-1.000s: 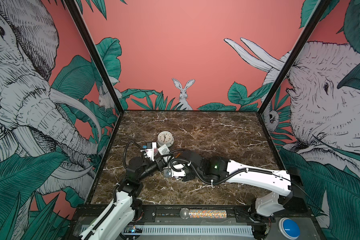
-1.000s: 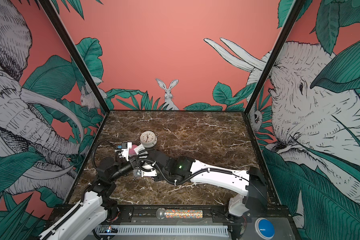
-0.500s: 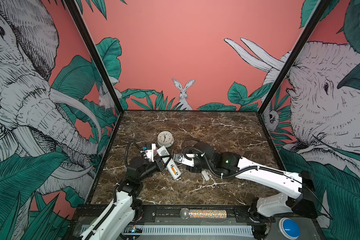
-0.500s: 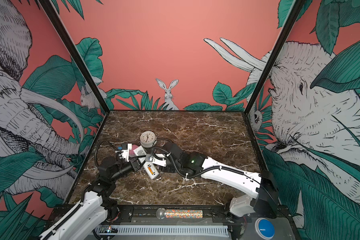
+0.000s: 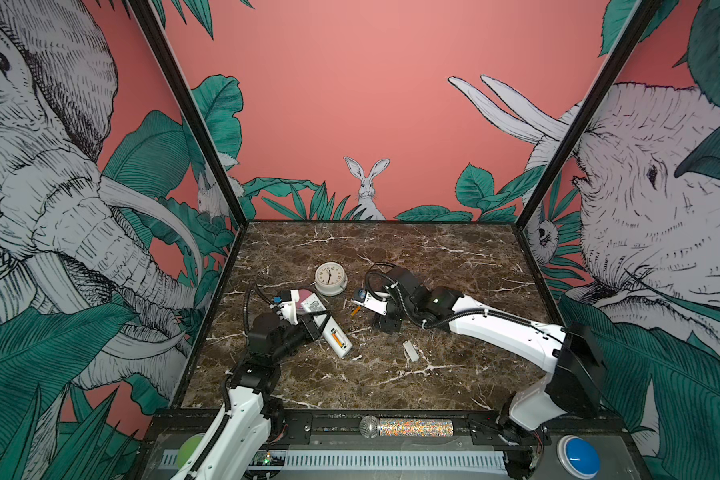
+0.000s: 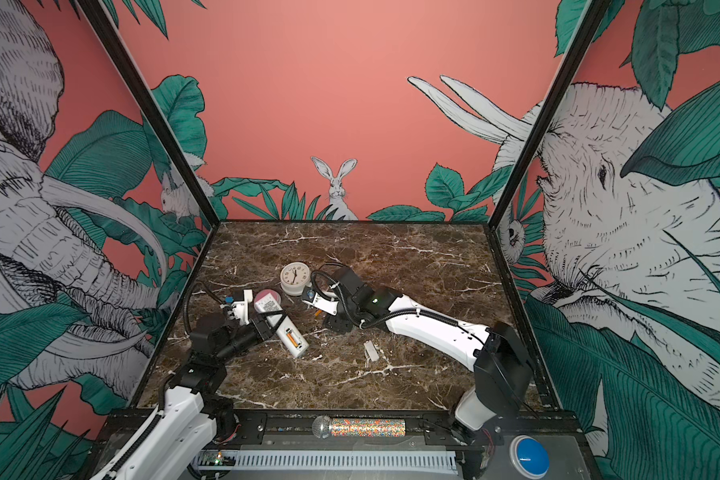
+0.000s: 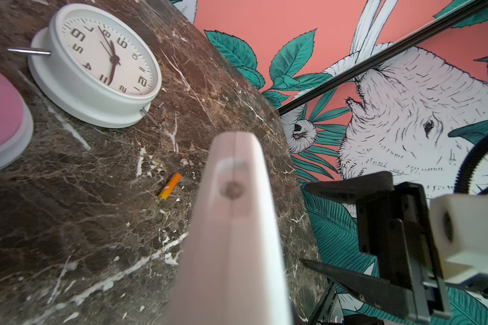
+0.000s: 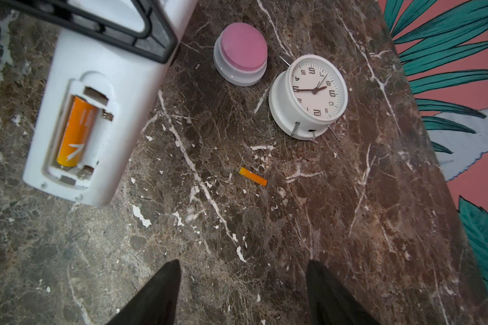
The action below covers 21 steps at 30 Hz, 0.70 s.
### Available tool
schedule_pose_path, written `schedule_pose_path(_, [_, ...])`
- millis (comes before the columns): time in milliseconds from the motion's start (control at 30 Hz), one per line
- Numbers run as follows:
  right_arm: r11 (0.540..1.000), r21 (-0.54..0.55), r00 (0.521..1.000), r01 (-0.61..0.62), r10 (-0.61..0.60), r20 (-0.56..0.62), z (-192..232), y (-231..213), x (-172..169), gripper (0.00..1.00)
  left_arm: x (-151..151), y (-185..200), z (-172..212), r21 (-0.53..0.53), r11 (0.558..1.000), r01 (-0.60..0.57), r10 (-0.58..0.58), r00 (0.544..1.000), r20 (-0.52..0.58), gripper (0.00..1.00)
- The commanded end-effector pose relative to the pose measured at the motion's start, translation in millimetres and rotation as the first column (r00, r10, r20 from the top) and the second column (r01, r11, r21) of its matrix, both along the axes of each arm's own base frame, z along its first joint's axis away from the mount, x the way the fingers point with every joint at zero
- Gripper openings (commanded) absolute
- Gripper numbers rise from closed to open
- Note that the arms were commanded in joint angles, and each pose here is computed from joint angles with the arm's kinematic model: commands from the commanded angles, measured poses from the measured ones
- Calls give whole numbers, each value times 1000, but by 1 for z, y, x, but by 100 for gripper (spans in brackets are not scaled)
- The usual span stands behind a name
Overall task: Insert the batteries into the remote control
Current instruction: 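Lift the right gripper off the remote and move it toward the second orange battery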
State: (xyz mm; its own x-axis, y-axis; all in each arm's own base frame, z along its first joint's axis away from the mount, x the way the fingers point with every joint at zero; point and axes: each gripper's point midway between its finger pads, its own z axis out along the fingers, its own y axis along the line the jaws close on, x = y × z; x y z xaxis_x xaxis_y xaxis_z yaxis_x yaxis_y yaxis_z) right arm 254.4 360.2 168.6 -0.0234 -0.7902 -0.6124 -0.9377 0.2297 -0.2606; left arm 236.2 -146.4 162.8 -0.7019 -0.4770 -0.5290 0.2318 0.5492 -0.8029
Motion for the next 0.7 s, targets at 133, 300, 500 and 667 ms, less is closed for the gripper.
schedule_pose_path(133, [994,1,992,-107,107,-74,-23,25,24,80,3,11,-1,38,998,-52,52,999,10,0])
schedule_pose_path(300, [992,2,985,-127,127,-115,-45,40,46,82,0,18,-1,73,994,-79,78,997,23,0])
schedule_pose_path(500, [989,25,977,-144,146,-155,-62,61,68,82,-1,23,-2,83,991,-105,103,994,31,0])
schedule_pose_path(667, [987,11,964,-160,159,-212,-82,67,74,81,-2,27,0,102,988,-115,112,993,40,0])
